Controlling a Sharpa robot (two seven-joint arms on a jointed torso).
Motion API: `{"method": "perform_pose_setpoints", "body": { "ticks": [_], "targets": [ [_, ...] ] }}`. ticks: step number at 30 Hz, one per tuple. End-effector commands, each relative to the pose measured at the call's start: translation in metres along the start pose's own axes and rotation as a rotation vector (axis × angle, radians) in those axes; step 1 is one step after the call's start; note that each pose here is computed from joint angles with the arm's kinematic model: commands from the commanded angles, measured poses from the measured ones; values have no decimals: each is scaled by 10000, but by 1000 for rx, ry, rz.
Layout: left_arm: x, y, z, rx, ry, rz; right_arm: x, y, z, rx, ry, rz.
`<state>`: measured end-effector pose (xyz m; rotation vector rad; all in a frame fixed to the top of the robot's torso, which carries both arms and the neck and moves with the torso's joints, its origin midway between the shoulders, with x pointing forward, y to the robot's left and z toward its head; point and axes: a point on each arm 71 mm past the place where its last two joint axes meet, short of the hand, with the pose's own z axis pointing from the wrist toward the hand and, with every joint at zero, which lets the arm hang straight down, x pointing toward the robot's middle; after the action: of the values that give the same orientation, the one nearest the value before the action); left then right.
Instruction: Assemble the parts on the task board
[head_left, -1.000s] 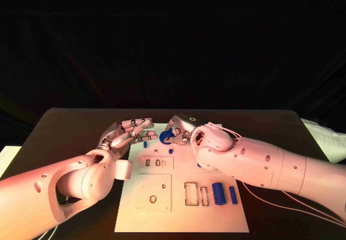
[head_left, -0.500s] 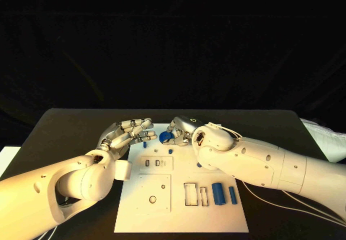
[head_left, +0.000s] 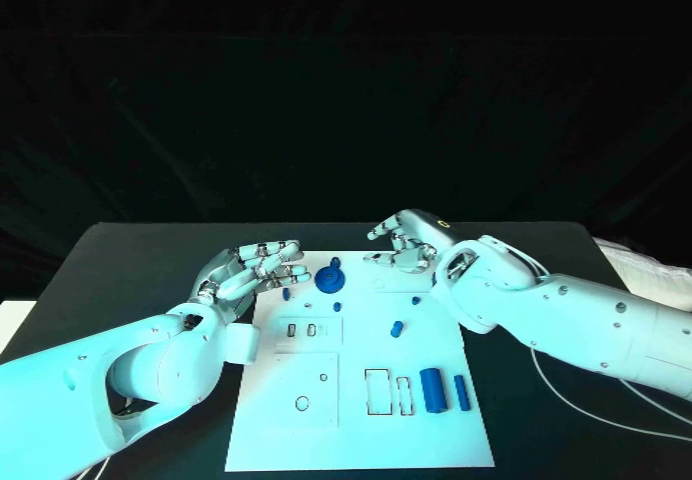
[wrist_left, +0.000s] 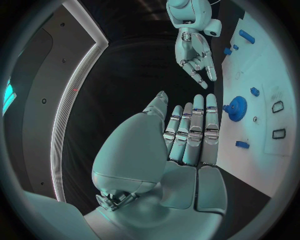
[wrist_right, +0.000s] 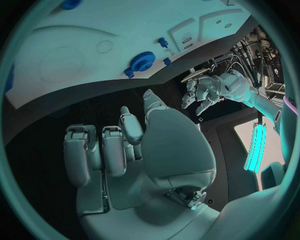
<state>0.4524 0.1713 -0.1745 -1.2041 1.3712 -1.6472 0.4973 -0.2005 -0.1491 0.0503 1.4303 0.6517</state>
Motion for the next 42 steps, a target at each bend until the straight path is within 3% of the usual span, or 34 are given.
{"method": "perform_pose_setpoints", "body": {
  "ticks": [1, 9, 17, 27, 42],
  "targets": [
    [19, -6, 8, 5, 20, -11, -80, -97, -84, -74, 25, 116],
    [-9, 1, 19, 6, 15, -9, -136, -610, -433, -33, 102, 106],
    [-20, 11, 30, 6, 13, -9, -114, -933, -572, 39, 127, 83],
    [-31, 21, 38, 4, 12, -9, -55, -1112, -583, 101, 129, 60],
    [-19, 32, 48, 0, 16, -11, 54, -1120, -514, 124, 141, 58]
  ]
}}
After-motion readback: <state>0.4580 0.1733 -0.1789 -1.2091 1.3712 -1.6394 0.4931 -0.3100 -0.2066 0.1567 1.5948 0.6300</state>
